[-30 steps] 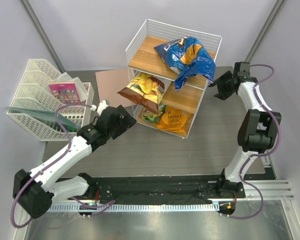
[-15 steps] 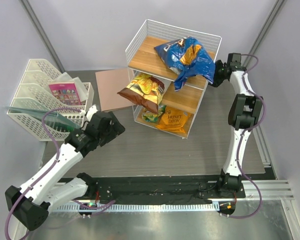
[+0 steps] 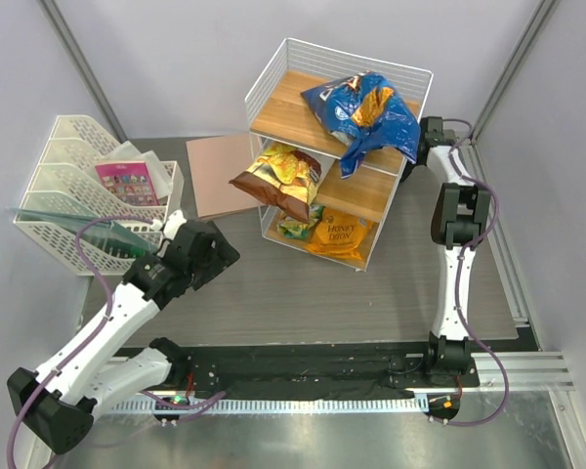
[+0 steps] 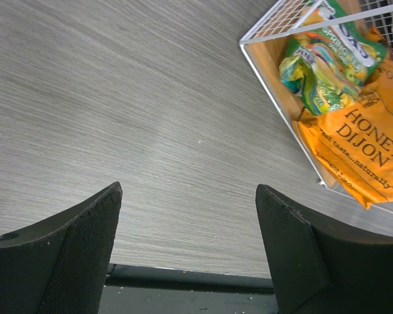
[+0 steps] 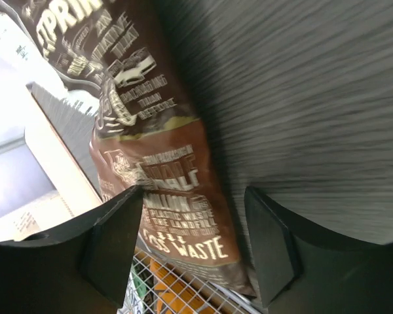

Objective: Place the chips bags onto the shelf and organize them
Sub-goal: Move the potato chip to the center of the board.

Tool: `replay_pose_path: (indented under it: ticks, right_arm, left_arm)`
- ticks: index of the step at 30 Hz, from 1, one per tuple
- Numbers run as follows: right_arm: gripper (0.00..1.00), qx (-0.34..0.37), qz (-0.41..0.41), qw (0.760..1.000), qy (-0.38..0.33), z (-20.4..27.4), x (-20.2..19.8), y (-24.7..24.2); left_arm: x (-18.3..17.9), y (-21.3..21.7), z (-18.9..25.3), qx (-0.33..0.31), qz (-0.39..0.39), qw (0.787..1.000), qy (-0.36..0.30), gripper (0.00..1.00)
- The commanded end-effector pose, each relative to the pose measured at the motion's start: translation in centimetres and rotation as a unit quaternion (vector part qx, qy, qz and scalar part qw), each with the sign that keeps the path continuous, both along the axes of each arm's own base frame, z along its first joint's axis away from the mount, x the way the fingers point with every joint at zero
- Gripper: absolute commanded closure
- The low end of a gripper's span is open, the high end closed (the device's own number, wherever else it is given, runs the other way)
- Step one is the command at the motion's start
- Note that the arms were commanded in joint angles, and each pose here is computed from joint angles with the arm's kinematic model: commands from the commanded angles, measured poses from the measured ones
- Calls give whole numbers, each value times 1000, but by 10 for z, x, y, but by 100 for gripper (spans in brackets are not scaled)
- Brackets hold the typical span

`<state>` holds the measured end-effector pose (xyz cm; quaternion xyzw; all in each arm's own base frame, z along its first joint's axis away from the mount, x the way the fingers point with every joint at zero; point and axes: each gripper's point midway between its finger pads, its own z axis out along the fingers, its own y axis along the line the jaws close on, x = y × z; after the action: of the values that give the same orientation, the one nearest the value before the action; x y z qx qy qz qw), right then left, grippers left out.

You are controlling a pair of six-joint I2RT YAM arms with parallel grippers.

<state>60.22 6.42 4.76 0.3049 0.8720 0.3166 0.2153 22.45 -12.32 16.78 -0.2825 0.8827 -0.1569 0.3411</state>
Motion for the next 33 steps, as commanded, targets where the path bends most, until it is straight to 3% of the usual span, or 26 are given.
replay_pose_path:
  ticks: [1, 4, 7, 11, 14, 24, 27, 33]
  right_arm:
    - [31, 15, 26, 999, -21, 7, 7, 19]
    - [34, 25, 24, 999, -19, -3, 9, 21]
    - [45, 34, 21, 999, -34, -5, 14, 23]
    - [81, 33, 1, 999, -39, -9, 17, 19]
    - [99, 13, -32, 998, -52, -3, 20, 4]
    - [99, -6, -173, 979, -107, 52, 16, -108]
    - [99, -29, -190, 977, -94, 59, -3, -141]
    - [99, -106, -168, 980, -36, 65, -63, -156]
  left_arm:
    - [5, 10, 18, 6, 29, 999, -19, 18]
    - [3, 15, 20, 3, 41, 999, -27, 18]
    - [2, 19, 20, 5, 46, 998, -32, 19]
    - [3, 17, 21, 5, 42, 999, -30, 19]
    - [6, 13, 23, 3, 38, 999, -30, 19]
    - [15, 4, 23, 1, 23, 999, -34, 19]
    - [19, -2, 20, 3, 12, 999, -30, 19]
    - [29, -20, 10, -2, -19, 1000, -14, 19]
